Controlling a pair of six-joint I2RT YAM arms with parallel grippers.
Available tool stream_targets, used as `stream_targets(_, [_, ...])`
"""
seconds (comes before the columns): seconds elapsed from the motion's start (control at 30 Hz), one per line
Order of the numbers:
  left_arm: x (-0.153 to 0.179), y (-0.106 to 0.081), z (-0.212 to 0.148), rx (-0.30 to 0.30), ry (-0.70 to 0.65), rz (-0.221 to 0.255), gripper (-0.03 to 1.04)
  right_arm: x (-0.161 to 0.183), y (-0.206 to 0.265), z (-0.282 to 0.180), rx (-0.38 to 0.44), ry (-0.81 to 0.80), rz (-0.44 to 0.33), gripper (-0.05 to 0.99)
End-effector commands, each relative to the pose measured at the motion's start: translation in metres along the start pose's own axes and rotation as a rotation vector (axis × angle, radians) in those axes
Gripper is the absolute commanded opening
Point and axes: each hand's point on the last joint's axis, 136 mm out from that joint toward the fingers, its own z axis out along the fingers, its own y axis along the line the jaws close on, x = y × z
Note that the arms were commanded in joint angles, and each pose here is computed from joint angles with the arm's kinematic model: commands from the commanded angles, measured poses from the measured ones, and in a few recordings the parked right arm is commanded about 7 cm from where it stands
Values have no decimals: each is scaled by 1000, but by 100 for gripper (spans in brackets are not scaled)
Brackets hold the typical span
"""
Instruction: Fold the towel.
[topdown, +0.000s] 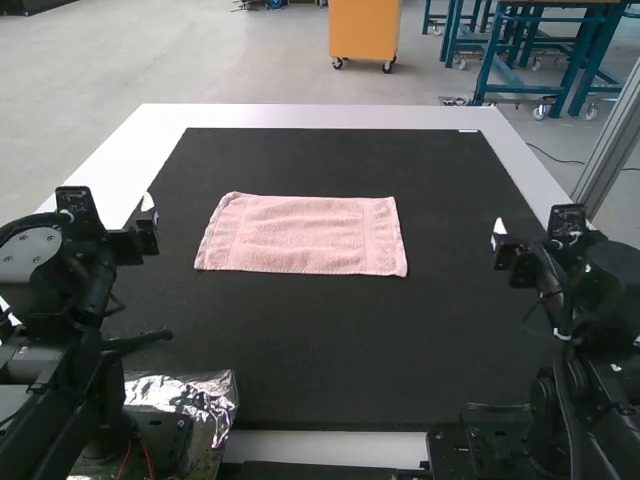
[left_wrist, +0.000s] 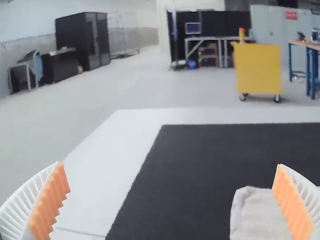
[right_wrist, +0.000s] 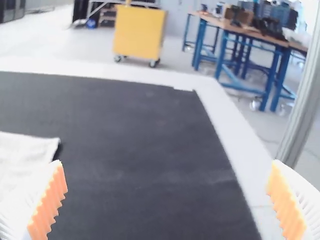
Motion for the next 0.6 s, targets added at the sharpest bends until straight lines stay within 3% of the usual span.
stream_targets(0.0, [0,1,0,-11,-4,143,94,-5,4,0,-13,-30,-172,92])
stream_targets(0.3, [7,1,0,-4,26,193,94,0,11,-1,-48,-14,-310,92])
stream_targets(0.37, [2,0,0,-3,2,218,94,-4,19,-1,-90,-47,-415,92])
stream_targets(0.5, [-18,-3,-1,5,-81,207,94,-36,2,-3,18,-159,-393,92])
stream_targets(0.57, [-31,2,-2,-18,-125,203,94,-61,-9,-8,74,-230,-361,92])
